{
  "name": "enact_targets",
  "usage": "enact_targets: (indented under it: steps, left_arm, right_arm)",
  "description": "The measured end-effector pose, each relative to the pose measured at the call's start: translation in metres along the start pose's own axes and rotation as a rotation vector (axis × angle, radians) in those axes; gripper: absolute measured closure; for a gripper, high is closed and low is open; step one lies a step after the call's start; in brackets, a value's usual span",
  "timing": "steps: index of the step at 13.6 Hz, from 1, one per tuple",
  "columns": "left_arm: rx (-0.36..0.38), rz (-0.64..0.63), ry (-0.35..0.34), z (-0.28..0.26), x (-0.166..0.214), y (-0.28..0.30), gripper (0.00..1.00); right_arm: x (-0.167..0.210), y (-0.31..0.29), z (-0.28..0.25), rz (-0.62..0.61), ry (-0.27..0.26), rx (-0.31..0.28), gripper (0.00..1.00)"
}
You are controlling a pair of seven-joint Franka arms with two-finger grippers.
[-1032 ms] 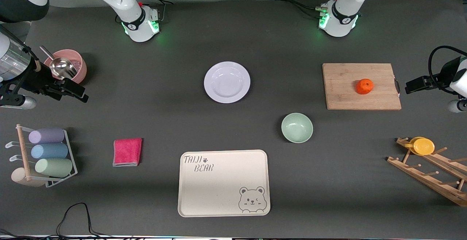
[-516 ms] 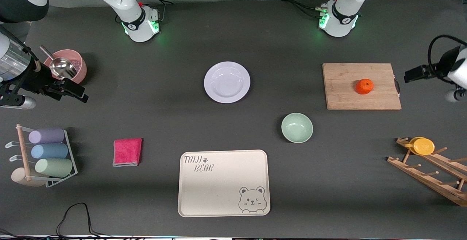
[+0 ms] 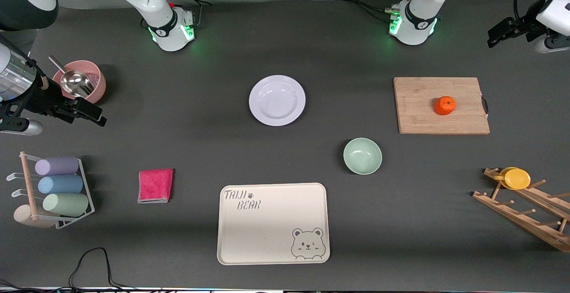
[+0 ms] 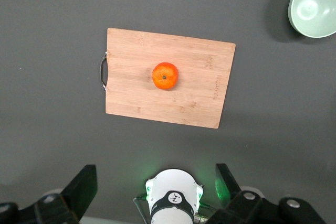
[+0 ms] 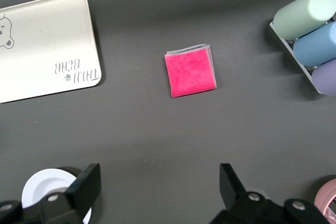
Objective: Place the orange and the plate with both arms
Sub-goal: 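Move the left gripper toward the orange on the wooden cutting board, then lower the left gripper and close it around the orange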
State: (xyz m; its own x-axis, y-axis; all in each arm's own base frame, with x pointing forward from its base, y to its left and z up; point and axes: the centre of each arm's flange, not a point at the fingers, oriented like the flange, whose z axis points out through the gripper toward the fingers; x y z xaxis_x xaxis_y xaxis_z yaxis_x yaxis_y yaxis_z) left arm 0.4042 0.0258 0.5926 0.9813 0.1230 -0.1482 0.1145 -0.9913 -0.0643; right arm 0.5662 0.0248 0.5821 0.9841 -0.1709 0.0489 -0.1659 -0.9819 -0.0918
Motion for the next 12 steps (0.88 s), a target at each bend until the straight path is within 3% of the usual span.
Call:
enact_targets:
  steps: [7, 12]
  left_arm:
    - [0.001, -0.001, -0.022, 0.04, 0.034, -0.007, 0.0]
    - [0.001, 0.013, 0.008, 0.136, 0.063, 0.002, 0.0]
  right_arm:
    - [0.0, 0.0, 0.0, 0.0, 0.0, 0.0, 0.0]
    - [0.0, 0.0, 0.0, -0.001, 0.0, 0.0, 0.0]
